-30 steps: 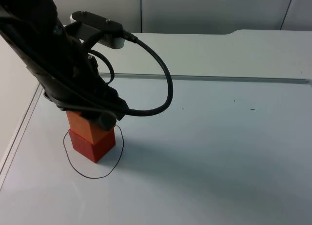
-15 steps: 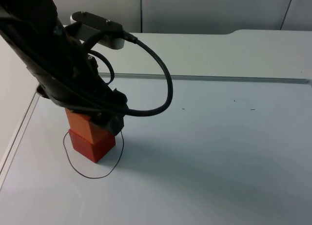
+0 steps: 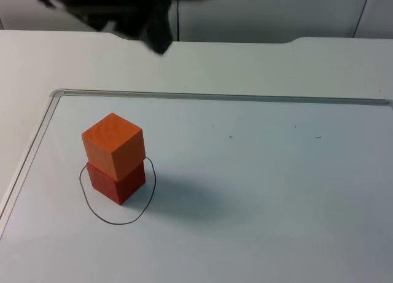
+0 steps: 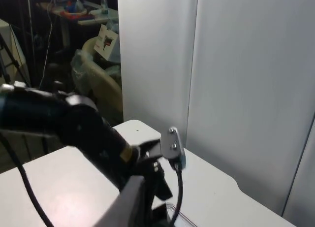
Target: Pick up one cube with the left hand and another cube with the right hand. First place the cube in the right hand at the target position, then stack the cube in the left hand on top.
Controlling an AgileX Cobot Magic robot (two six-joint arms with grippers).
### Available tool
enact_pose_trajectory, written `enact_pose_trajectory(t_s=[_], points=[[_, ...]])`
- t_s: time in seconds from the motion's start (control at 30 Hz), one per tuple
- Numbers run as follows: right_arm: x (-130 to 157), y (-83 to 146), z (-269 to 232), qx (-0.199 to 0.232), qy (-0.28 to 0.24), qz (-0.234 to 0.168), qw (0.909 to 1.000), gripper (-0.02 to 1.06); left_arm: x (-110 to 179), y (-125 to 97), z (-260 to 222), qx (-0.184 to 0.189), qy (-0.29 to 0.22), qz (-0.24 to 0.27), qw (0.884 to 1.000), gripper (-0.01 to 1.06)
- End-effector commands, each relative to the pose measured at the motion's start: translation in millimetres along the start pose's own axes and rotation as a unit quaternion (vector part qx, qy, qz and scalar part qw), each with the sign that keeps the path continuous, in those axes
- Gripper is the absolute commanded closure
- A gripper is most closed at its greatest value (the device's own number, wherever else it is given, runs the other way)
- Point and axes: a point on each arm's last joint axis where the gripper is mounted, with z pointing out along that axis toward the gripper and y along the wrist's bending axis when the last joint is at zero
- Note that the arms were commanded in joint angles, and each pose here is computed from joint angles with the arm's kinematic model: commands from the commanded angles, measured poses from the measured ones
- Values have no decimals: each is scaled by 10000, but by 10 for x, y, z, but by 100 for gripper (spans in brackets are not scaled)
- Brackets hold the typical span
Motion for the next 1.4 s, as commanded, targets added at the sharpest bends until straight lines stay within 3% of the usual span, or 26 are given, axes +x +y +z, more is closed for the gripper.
enact_pose_trajectory(t_s=[0.0, 0.07, 0.17, 0.27, 0.3, 0.4, 0.53, 0.6, 0.67, 0.83, 1.1, 1.23, 1.37], points=[[8, -1, -1, 15, -32, -111, 9999, -1, -106, -43, -376, 11, -393, 8, 9992, 22], [15, 2, -1, 0, 7, -158, 9999, -1, -151, -115, -958, -63, -1075, 128, 9941, 22], [41, 10, 7, -47, 100, -290, 9995, -1, -87, -165, -1271, -95, -1387, 183, 9901, 22], [236, 35, 5, -103, 289, -410, 9987, -1, 266, -289, -1866, -187, -1973, 329, 9796, 22], [236, 35, 5, -103, 289, -410, 9987, -1, 266, -289, -1866, -187, -1973, 329, 9796, 22], [488, 59, -13, -90, 279, -402, 9988, -1, 681, -380, -2204, -304, -2403, 419, 9693, 22], [788, 98, -58, -134, 311, -294, 9990, -1, 1106, -443, -2311, -388, -2593, 476, 9638, 23], [1019, 134, -129, -209, 427, -171, 9987, -1, 1431, -486, -2305, -396, -2676, 477, 9615, 23], [1118, 148, -143, -239, 508, -123, 9983, -1, 1498, -494, -2292, -395, -2674, 478, 9616, 23], [1470, 220, -284, -411, 590, 334, 9969, -1, 2088, -562, -2135, -318, -2417, 470, 9687, 23], [1776, 281, -628, -554, 708, 333, 9954, -1, 2535, -598, -2093, -385, -2863, 184, 9572, 23], [1851, 291, -816, -543, 713, 428, 9951, -1, 2696, -577, -2092, -562, -2683, -5, 9617, 23], [1984, 255, -979, -251, 1013, 704, 9920, -1, 2809, -540, -2064, -751, -2225, -201, 9718, 23]])
